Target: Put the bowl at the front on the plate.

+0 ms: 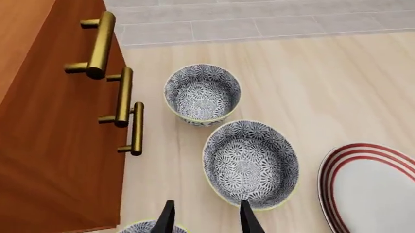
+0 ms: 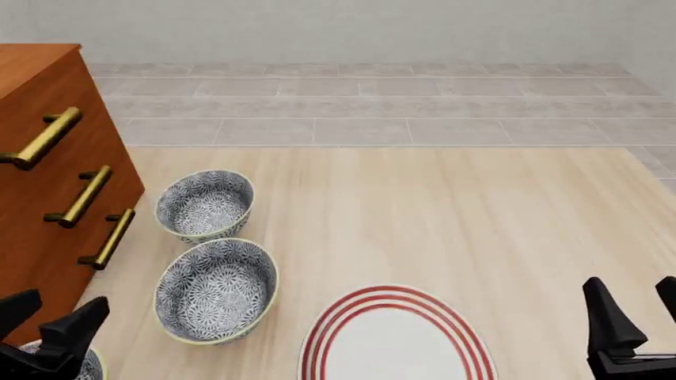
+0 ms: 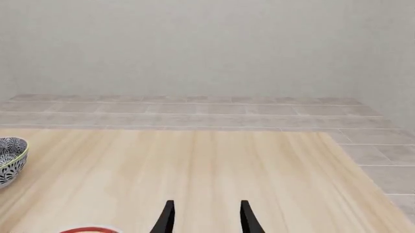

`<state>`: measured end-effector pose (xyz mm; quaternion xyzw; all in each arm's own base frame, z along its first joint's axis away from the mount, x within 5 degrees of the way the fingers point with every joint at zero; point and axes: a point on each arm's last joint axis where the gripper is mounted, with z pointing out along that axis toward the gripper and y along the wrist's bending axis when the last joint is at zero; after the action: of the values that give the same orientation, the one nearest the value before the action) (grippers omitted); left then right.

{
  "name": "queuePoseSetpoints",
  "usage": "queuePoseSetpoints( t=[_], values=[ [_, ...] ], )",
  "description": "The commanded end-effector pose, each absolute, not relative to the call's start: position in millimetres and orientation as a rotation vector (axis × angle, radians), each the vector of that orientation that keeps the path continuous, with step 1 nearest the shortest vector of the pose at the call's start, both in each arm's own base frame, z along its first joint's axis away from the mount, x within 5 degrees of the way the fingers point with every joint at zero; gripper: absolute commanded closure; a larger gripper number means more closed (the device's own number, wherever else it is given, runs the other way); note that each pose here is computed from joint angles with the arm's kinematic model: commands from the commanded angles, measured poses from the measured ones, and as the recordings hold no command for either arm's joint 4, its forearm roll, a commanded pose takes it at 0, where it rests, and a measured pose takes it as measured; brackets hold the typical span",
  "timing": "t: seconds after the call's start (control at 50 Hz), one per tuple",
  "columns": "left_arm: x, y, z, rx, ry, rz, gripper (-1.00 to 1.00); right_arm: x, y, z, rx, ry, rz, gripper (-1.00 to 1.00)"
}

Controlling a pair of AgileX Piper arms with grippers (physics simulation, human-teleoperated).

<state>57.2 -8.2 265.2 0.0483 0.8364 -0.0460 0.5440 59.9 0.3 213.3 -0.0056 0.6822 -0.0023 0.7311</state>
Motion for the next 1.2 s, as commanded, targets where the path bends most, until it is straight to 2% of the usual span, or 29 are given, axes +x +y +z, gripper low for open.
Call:
queuePoseSetpoints(
  t=[0.02,1.2],
  values=[
    [51.8,-6.8,250.7,0.071,2.089,-0.118,-1.0,59.3,0.0,213.1,-0.006,1.5,-0.006,-1.0],
    [64.2,-3.9,161.6,-0.215,2.401,-0.138,-1.0,62.8,-0.3,214.0,0.012,1.503,0.004,-1.0]
  ],
)
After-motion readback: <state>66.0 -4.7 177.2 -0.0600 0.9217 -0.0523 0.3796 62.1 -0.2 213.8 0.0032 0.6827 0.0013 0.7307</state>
